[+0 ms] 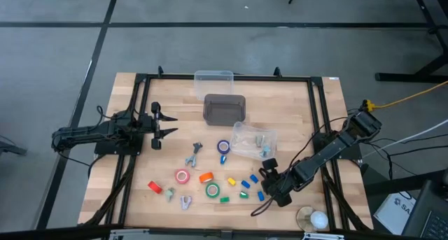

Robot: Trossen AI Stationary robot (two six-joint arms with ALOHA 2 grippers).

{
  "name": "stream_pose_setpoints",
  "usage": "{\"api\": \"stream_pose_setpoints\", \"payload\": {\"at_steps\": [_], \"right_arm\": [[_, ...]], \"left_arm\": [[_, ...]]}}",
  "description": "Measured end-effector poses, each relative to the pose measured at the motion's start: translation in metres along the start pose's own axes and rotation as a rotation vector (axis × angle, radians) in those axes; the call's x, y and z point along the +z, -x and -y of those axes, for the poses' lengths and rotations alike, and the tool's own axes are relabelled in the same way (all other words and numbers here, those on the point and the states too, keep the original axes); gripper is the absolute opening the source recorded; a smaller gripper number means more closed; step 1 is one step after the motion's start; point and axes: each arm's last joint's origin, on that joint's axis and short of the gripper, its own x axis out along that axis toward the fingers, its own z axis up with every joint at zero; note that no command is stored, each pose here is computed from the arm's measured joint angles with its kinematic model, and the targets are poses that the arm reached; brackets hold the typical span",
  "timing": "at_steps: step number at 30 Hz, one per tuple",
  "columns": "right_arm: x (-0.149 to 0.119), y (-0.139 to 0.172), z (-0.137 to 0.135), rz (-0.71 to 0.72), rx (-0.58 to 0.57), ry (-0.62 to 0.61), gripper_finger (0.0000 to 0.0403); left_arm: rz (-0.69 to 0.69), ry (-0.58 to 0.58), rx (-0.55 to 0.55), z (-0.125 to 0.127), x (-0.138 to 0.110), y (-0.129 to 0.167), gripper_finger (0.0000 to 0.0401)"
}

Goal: Pick and place Stapler, Stapler remover, tape
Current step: Put the green stapler into the black bin

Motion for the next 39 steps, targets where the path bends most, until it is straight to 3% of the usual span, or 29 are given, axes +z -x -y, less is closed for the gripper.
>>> {"api": "stream_pose_setpoints", "payload": {"at_steps": [10,22,39], "right_arm": [[0.004,0.018,0.003,0.055,0.018,-0.035,0.0076],[0.018,0.054,0.013,0.269,0.009,-0.116,0.0077],[0.057,0.058,0.096,0.565,-0.172,-0.089,0.008]], "left_arm": [[0.001,0.0,0.0,0.0,0.0,0.0,0.0169],[0.0,0.0,0.0,0.0,0.0,0.0,0.0169],[0.001,0.0,0.0,0.0,0.0,0.0,0.0169]]}}
